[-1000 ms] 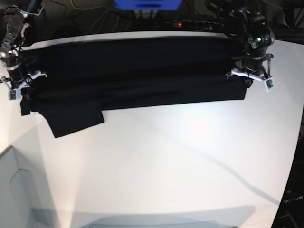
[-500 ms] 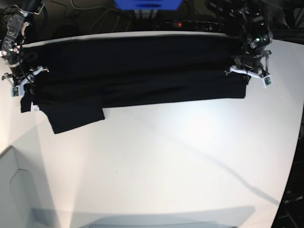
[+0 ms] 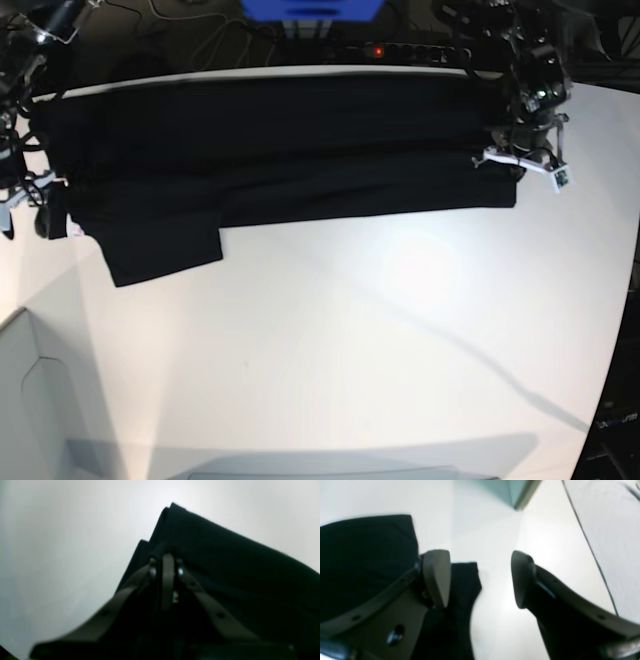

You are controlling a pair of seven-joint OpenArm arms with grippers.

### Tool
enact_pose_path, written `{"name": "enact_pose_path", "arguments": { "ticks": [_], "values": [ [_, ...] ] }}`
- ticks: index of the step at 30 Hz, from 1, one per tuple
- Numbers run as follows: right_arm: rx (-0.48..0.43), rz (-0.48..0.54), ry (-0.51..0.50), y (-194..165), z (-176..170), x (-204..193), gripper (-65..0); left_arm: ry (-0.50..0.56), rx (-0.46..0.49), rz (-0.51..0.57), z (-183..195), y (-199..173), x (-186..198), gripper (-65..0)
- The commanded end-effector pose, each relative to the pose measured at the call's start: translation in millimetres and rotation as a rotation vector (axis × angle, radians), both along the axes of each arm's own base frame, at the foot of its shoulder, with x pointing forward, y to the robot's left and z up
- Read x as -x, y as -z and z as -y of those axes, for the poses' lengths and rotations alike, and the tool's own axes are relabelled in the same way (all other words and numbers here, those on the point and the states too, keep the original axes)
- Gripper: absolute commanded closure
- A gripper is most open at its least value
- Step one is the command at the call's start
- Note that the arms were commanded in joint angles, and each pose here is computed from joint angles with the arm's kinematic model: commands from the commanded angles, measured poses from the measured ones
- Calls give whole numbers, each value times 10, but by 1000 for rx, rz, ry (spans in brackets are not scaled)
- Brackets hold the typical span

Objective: Fold the T-shirt properly
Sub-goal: 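Grasp the hanging sleeve end with the right gripper and tuck it in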

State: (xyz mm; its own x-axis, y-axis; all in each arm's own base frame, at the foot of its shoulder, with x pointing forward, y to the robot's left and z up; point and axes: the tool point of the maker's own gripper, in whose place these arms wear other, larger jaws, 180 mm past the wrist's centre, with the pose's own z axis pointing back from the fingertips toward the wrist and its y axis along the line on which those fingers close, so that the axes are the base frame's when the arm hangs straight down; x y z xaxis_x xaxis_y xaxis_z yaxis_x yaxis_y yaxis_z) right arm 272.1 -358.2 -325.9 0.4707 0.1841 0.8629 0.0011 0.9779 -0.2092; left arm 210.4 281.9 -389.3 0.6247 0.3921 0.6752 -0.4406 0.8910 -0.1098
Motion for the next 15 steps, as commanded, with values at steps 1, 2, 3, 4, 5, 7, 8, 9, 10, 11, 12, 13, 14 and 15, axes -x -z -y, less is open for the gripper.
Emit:
{"name": "enact_pose_path", "arguments": {
  "ticks": [1,2,3,4,5,7,8,9,10,11,12,13,14,15],
  "values": [
    [19,39,-47,-166,-71,-157,-388,2,-22,25,-45,-83,-32,0],
    [20,22,-54,-163,-109,-215,-388,2,-22,24,-45,-79,-26,0],
    [20,7,-63,-159,-145,-275,-388,2,-22,22,-45,-76,-20,0],
    [16,-7,-74,-144,-195,-337,-388,2,-22,19,-45,-70,-9,0],
    [10,-15,-92,-133,-264,-420,-388,2,-22,19,-45,-70,-9,0],
    [-14,-50,-130,-20,-416,-551,-388,2,-22,18,-45,-66,-3,0],
    [-27,-64,-152,32,-502,-623,-388,2,-22,16,-45,-63,3,0],
    [-39,-75,-176,75,-593,-703,-387,2,-22,16,-45,-63,3,0],
    [-52,-93,-194,131,-667,-767,-387,2,-21,15,-44,-61,5,0],
    [-65,-110,-205,186,-715,-822,-387,2,-21,13,-44,-58,11,0],
    [-78,-131,-211,248,-748,-865,-387,0,-22,13,-49,-59,12,0],
    [-95,-154,-214,324,-773,-907,-387,-2,-23,14,-59,-62,16,0],
    [-114,-168,-214,383,-793,-944,-387,-2,-23,6,-59,-46,45,0],
    [-133,-185,-212,458,-805,-959,-387,-2,-24,1,-59,-38,67,0]
  ]
}}
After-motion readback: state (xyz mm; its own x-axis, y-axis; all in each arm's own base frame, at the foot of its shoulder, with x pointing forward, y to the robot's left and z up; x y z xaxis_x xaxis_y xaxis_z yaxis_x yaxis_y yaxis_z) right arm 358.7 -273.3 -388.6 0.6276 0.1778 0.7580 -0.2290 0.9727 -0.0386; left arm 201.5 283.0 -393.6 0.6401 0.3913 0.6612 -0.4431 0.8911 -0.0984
